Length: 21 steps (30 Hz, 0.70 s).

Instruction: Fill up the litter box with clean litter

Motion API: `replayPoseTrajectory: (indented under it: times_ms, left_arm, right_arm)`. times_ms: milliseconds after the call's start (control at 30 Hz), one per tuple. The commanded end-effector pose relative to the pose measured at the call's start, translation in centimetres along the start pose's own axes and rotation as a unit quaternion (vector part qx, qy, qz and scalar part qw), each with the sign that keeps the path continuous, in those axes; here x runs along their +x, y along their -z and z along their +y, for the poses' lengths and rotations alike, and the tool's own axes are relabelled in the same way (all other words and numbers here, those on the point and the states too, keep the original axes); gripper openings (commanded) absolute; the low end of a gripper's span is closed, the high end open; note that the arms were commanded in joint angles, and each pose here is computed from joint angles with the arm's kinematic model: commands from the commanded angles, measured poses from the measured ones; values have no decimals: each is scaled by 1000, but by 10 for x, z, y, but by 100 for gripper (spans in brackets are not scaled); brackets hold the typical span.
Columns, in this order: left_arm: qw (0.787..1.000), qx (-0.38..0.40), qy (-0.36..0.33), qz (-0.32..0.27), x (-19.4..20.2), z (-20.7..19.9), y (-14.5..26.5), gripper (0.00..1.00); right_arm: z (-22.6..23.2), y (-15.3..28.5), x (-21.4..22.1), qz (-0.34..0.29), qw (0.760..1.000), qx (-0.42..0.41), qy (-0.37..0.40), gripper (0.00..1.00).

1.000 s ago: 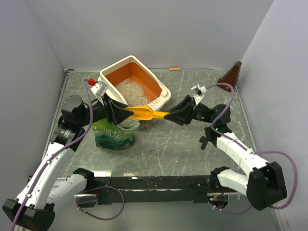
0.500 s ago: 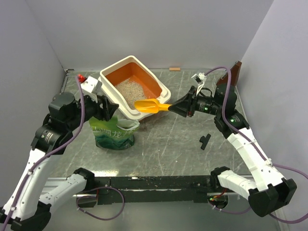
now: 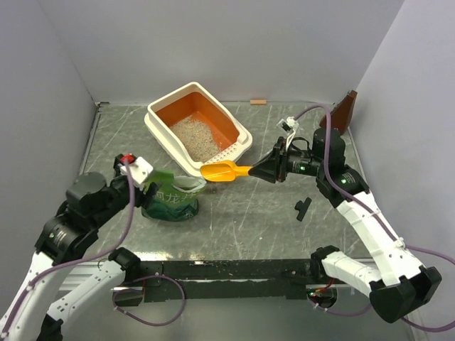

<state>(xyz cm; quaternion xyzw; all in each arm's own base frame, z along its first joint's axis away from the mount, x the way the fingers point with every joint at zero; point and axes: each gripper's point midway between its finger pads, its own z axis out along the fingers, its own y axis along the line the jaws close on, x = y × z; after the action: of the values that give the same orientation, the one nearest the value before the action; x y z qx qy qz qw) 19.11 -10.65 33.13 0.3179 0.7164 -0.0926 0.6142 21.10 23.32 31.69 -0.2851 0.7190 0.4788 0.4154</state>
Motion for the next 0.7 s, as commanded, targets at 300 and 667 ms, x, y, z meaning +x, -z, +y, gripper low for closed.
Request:
replayPoseTrajectory:
  times_ms: [300,667]
  left_arm:
    - [990,-4,-94,107,39,5,-34,76]
    - [982,28,-93,164,69,-9,-36,12]
  right_arm:
    - [32,17,-5,-23,998,-35,54,0]
    - [35,11,-1,10,998,-41,36,0]
